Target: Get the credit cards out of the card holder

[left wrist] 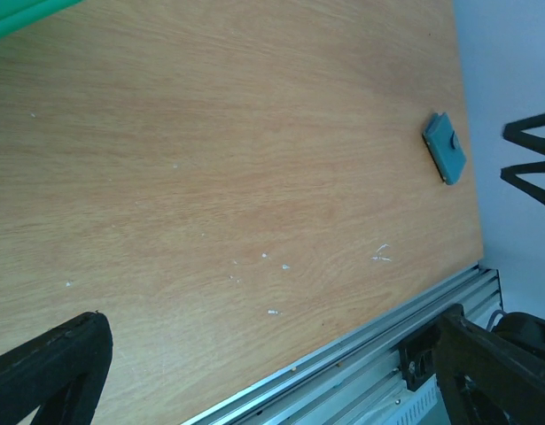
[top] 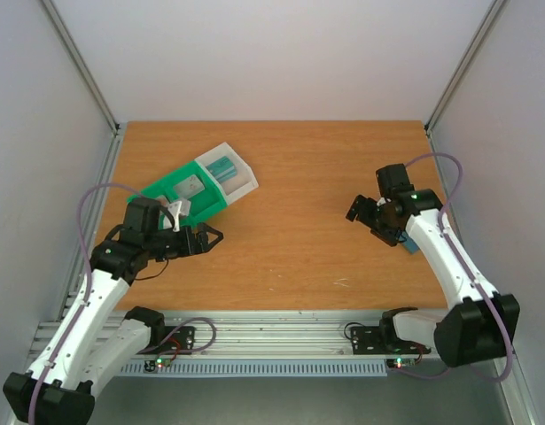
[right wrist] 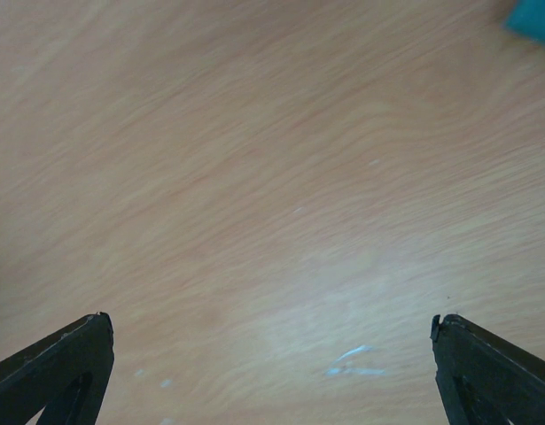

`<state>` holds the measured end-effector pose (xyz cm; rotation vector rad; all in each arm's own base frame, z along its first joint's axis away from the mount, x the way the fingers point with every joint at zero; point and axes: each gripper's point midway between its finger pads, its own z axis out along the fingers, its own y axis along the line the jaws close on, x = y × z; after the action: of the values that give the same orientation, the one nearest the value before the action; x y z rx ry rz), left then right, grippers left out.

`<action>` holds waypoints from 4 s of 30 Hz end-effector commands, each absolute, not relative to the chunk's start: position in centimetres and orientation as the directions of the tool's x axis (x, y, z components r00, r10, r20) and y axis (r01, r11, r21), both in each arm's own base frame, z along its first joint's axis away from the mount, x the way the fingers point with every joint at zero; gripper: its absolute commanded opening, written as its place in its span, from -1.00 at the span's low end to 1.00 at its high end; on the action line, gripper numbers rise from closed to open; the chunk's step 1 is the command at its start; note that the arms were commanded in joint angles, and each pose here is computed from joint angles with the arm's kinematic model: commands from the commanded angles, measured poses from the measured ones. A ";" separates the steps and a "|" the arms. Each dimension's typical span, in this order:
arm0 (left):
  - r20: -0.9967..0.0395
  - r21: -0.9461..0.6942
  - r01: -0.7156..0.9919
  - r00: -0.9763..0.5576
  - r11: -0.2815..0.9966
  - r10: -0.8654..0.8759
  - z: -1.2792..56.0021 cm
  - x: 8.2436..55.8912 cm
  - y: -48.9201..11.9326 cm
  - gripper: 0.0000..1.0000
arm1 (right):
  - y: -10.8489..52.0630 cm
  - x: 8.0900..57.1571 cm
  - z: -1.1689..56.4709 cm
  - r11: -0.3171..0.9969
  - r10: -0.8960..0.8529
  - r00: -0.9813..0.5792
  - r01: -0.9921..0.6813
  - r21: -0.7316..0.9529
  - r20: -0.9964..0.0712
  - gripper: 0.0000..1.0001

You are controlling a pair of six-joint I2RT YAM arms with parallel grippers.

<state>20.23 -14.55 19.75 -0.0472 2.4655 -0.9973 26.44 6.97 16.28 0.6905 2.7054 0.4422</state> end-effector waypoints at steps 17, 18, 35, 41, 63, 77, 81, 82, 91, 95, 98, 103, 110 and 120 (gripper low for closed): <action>-0.475 -0.619 0.225 -0.870 0.753 -0.131 22.4 19.3 -14.3 0.99 | -11.2 32.7 9.5 0.644 0.644 -0.648 0.746 -0.170 -0.406 -0.04; -0.489 -0.607 0.227 -0.862 0.761 -0.133 22.5 19.3 -14.1 0.99 | -11.8 32.5 9.1 0.627 0.659 -0.635 0.760 -0.173 -0.403 -0.08; -0.501 -0.684 0.294 -0.855 0.668 -0.136 24.0 19.4 -15.9 0.99 | -13.0 32.9 4.9 0.526 0.830 -0.499 0.849 0.051 -0.248 -0.19; -0.586 -0.646 0.360 -0.799 0.673 -0.135 26.3 19.4 -15.8 0.99 | -13.0 32.0 3.5 0.491 0.852 -0.477 0.871 0.014 -0.217 -0.20; -0.521 -0.750 0.326 -0.827 0.576 -0.210 25.4 19.7 -17.2 0.99 | -7.9 33.0 1.4 0.590 0.806 -0.580 0.804 0.080 -0.114 -0.38; -0.518 -0.723 0.299 -0.831 0.623 -0.203 24.8 19.6 -16.5 0.99 | 1.3 34.9 2.0 0.751 0.655 -0.751 0.636 0.179 -0.078 -0.52; -0.508 -0.732 0.285 -0.833 0.618 -0.218 24.8 19.7 -16.5 0.99 | 5.4 34.9 2.3 0.810 0.575 -0.815 0.554 0.192 -0.075 -0.52; -0.505 -0.734 0.281 -0.835 0.618 -0.220 24.7 19.7 -16.5 0.99 | 6.1 34.9 2.5 0.822 0.557 -0.826 0.537 0.189 -0.079 -0.52; -0.511 -0.738 0.296 -0.832 0.606 -0.217 25.0 19.0 -16.5 0.99 | 12.4 34.4 3.4 0.911 0.381 -0.921 0.359 0.203 -0.079 -0.54; -0.518 -0.737 0.300 -0.827 0.606 -0.220 24.9 18.8 -16.4 0.99 | 14.0 34.0 3.9 0.933 0.319 -0.944 0.296 0.204 -0.091 -0.54; -0.511 -0.739 0.290 -0.830 0.608 -0.224 24.7 18.8 -16.4 0.99 | 14.7 33.1 4.3 0.950 0.275 -0.957 0.256 0.176 -0.094 -0.50; -0.499 -0.742 0.282 -0.838 0.608 -0.221 24.4 18.6 -16.4 0.99 | 15.1 32.1 4.5 0.967 0.225 -0.969 0.209 0.144 -0.099 -0.36; -0.490 -0.741 0.279 -0.846 0.611 -0.208 24.1 18.3 -16.4 0.99 | 16.2 31.3 4.1 0.978 0.185 -0.978 0.174 0.117 -0.093 -0.31; -0.488 -0.737 0.278 -0.850 0.616 -0.201 23.7 18.1 -16.3 0.99 | 15.5 30.7 4.1 0.985 0.174 -0.979 0.173 0.020 -0.107 -0.33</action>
<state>18.52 -16.17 23.80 0.0283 2.3094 -1.1697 30.74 16.16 3.64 0.2595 3.0315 0.1124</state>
